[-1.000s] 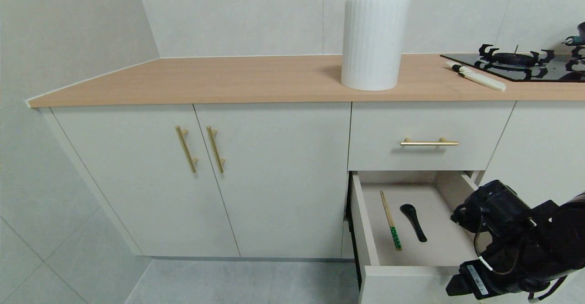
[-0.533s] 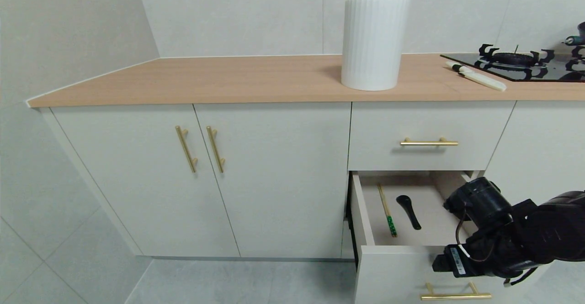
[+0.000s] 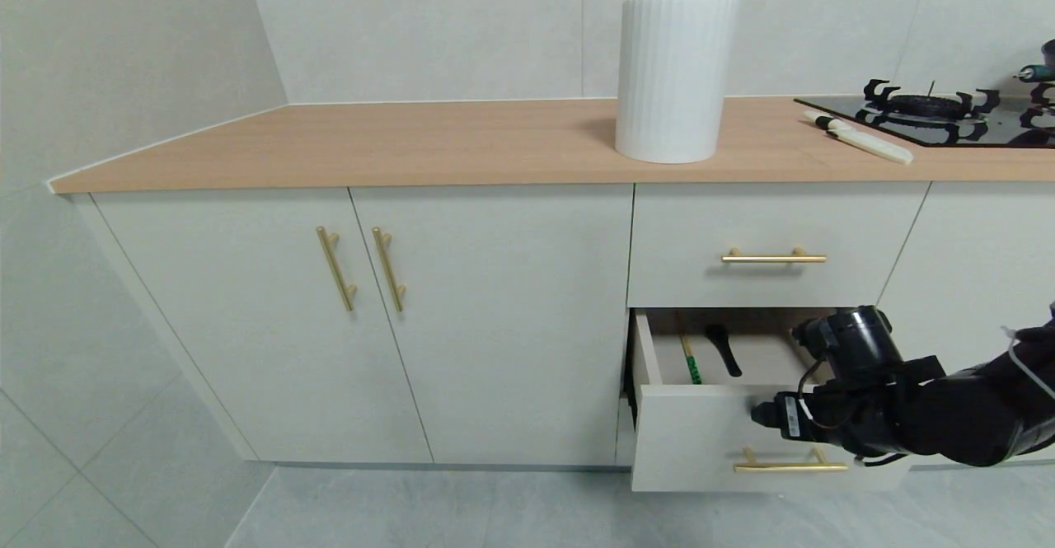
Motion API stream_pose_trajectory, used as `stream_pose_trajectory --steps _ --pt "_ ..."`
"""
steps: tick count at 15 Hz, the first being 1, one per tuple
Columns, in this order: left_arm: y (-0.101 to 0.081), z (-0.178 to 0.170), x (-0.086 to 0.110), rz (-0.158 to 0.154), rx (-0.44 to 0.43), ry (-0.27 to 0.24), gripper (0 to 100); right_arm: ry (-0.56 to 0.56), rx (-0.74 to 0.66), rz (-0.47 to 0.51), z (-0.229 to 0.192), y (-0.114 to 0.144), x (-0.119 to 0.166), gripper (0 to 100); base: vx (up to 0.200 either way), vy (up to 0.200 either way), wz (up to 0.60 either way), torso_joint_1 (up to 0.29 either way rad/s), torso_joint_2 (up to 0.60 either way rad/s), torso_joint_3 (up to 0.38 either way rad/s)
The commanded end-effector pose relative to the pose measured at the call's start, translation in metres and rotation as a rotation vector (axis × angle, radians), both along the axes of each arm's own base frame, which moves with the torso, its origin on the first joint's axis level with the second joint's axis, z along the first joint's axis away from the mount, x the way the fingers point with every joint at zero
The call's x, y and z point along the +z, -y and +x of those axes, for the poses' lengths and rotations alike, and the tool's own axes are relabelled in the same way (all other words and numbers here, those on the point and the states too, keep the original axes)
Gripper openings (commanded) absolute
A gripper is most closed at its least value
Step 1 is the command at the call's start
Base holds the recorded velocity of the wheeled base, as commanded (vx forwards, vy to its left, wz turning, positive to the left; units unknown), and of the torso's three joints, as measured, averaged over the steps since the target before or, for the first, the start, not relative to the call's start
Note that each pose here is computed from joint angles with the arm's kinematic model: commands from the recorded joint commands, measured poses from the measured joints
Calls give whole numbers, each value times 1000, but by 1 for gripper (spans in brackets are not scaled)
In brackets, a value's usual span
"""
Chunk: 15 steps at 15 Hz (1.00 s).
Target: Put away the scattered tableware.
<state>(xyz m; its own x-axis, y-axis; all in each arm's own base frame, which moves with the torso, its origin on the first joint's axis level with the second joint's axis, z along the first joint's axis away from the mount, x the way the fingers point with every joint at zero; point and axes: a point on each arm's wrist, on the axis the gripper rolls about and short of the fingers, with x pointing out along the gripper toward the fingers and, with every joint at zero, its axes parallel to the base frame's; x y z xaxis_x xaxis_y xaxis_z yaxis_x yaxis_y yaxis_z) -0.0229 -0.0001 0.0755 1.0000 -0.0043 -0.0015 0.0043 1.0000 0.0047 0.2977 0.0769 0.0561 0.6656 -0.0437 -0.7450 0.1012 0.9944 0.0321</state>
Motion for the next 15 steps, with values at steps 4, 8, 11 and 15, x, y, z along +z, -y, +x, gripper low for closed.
stream_pose_trajectory --steps 4,8,11,15 --pt "0 0 0 0 0 0 100 143 -57 27 38 9 -47 100 0 0 0 0 0 0" --pt "0 0 0 0 0 0 100 289 -112 29 56 14 -72 100 0 0 0 0 0 0" --pt "0 0 0 0 0 0 100 349 -130 40 66 15 -78 100 0 0 0 0 0 0" --pt "0 0 0 0 0 0 100 400 -198 104 83 20 -77 100 0 0 0 0 0 0"
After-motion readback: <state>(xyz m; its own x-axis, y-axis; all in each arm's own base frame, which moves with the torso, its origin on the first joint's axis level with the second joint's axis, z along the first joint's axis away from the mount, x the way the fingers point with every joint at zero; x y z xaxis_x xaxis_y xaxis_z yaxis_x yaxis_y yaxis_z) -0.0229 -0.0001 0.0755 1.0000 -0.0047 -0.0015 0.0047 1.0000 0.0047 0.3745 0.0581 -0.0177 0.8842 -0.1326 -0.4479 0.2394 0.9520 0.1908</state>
